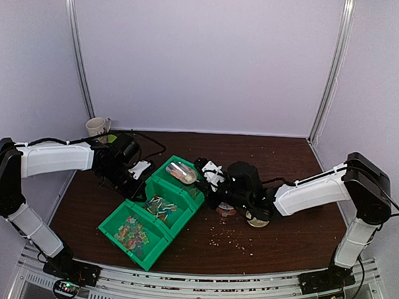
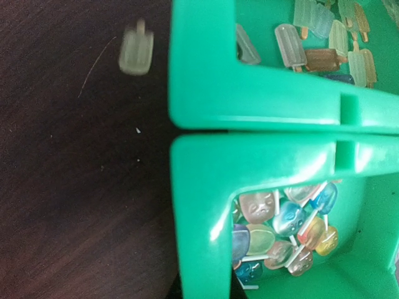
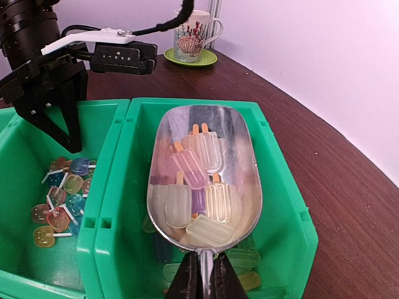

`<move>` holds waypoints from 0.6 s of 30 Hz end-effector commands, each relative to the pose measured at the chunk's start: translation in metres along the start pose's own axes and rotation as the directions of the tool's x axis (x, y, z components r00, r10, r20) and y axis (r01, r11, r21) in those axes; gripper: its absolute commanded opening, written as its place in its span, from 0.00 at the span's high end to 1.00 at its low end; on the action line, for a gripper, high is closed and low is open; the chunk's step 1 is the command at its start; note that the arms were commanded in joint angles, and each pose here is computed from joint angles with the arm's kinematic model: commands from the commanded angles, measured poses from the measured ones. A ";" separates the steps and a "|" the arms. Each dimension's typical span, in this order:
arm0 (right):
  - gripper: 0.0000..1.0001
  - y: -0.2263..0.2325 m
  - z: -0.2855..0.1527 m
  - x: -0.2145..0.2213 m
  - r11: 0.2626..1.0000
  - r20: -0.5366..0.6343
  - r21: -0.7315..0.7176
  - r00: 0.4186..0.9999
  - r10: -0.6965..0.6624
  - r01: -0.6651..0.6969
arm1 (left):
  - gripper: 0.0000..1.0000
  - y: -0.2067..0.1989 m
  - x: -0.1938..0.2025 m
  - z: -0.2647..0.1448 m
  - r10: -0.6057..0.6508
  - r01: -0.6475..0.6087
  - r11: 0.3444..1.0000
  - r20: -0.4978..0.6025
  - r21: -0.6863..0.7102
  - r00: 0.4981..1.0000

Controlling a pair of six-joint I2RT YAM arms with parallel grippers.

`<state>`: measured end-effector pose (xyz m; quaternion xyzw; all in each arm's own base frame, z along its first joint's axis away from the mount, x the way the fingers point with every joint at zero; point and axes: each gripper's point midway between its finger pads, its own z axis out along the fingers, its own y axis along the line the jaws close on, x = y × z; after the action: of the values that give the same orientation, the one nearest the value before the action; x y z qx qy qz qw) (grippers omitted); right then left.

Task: Pack the candies
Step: Scoop the fake candies from the plate.

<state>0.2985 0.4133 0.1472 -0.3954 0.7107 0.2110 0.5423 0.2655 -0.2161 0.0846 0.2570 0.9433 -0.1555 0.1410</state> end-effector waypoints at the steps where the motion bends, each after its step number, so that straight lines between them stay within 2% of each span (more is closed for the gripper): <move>1: 1.00 -0.021 -0.016 -0.025 0.996 0.092 0.081 0.996 0.013 -0.021 | 1.00 -0.010 -0.036 -0.022 0.007 -0.015 0.998 0.140 0.058 0.990; 13: 1.00 -0.045 -0.063 -0.031 0.985 0.101 0.169 0.995 0.003 -0.021 | 1.00 0.007 -0.032 -0.019 -0.029 0.031 0.999 0.116 -0.008 0.993; 18: 1.00 -0.053 -0.086 -0.028 0.981 0.007 0.196 1.000 0.003 -0.005 | 1.00 0.028 -0.031 -0.021 -0.092 0.097 0.995 0.118 -0.038 0.989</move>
<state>0.2914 0.3495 0.1993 -0.3439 0.7092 0.1767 0.5896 0.2756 -0.1979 0.0824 0.2304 0.9532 -0.1331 0.1438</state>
